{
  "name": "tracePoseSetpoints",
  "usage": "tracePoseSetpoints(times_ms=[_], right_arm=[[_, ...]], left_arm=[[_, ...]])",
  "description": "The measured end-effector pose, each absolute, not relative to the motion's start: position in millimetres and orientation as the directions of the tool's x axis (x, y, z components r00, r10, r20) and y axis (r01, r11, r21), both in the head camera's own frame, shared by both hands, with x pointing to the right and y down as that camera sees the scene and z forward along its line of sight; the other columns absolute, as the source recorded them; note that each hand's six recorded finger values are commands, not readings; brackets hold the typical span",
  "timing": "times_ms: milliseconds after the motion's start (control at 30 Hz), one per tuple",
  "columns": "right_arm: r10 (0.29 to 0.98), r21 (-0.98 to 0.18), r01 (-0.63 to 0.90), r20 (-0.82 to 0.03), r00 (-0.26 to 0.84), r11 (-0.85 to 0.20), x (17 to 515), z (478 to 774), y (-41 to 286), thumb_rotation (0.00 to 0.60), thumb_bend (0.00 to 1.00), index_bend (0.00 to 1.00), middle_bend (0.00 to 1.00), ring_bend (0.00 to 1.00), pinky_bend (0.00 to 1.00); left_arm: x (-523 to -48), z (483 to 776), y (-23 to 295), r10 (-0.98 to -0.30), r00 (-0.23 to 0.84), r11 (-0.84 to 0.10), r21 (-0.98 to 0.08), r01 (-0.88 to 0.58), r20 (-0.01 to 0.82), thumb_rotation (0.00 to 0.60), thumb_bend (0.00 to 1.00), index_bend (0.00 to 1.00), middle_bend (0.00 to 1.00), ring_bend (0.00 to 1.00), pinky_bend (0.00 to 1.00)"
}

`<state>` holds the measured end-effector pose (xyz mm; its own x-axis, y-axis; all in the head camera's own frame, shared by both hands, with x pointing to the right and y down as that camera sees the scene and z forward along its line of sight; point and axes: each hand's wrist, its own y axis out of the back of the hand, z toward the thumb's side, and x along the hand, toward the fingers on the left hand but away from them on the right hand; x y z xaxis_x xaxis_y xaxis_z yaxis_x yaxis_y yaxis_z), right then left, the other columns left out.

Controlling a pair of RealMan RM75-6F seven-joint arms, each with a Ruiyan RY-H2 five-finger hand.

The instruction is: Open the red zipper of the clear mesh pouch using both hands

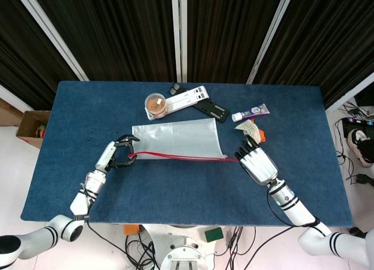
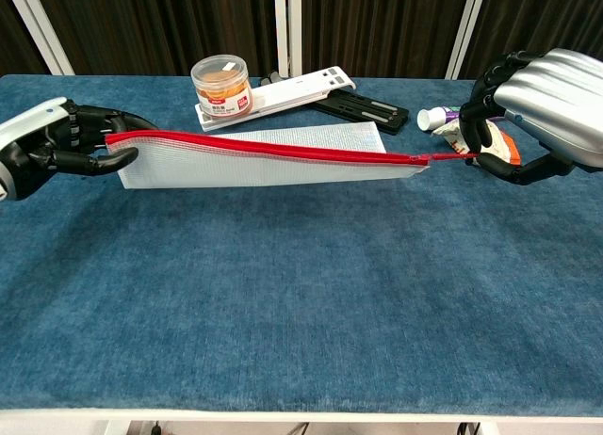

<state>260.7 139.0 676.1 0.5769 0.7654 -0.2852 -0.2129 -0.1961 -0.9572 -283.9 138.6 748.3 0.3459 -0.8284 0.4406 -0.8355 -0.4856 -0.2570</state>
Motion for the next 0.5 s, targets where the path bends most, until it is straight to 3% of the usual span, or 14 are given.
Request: tracePoseSetpoints(times_ms=[67, 133, 200, 267, 333, 500], right_arm=[[0.765, -0.955, -0.216, -0.292, 0.575, -0.202, 262, 677, 140, 0.6, 0.69, 0.8, 0.57, 0.27, 0.22], [0.764, -0.951, -0.221, -0.304, 0.568, -0.214, 263, 679, 140, 0.6, 0.62, 0.62, 0.5, 0.24, 0.19], [0.768, -0.943, -0.231, -0.33, 0.549, -0.239, 265, 681, 141, 0.6, 0.4, 0.26, 0.34, 0.14, 0.13], [0.772, -0.933, -0.232, -0.358, 0.525, -0.276, 266, 683, 143, 0.6, 0.25, 0.09, 0.26, 0.08, 0.11], [0.774, -0.924, -0.22, -0.382, 0.506, -0.313, 266, 682, 146, 0.6, 0.18, 0.02, 0.23, 0.07, 0.1], [0.791, -0.905, -0.181, -0.425, 0.44, -0.385, 279, 677, 150, 0.6, 0.17, 0.01, 0.23, 0.07, 0.1]], left_arm=[[-284, 749, 139, -0.826, 0.348, -0.491, -0.264, -0.83, 0.442, 0.6, 0.57, 0.64, 0.28, 0.16, 0.18], [-284, 749, 140, -0.823, 0.353, -0.501, -0.275, -0.821, 0.444, 0.6, 0.54, 0.59, 0.25, 0.14, 0.17], [-284, 749, 141, -0.815, 0.364, -0.522, -0.299, -0.799, 0.451, 0.6, 0.46, 0.43, 0.2, 0.11, 0.16], [-285, 749, 143, -0.804, 0.377, -0.55, -0.335, -0.765, 0.459, 0.6, 0.41, 0.32, 0.17, 0.1, 0.15], [-287, 748, 143, -0.798, 0.383, -0.57, -0.376, -0.73, 0.466, 0.6, 0.4, 0.27, 0.16, 0.1, 0.14], [-301, 739, 147, -0.783, 0.382, -0.613, -0.5, -0.612, 0.491, 0.6, 0.4, 0.22, 0.15, 0.1, 0.14]])
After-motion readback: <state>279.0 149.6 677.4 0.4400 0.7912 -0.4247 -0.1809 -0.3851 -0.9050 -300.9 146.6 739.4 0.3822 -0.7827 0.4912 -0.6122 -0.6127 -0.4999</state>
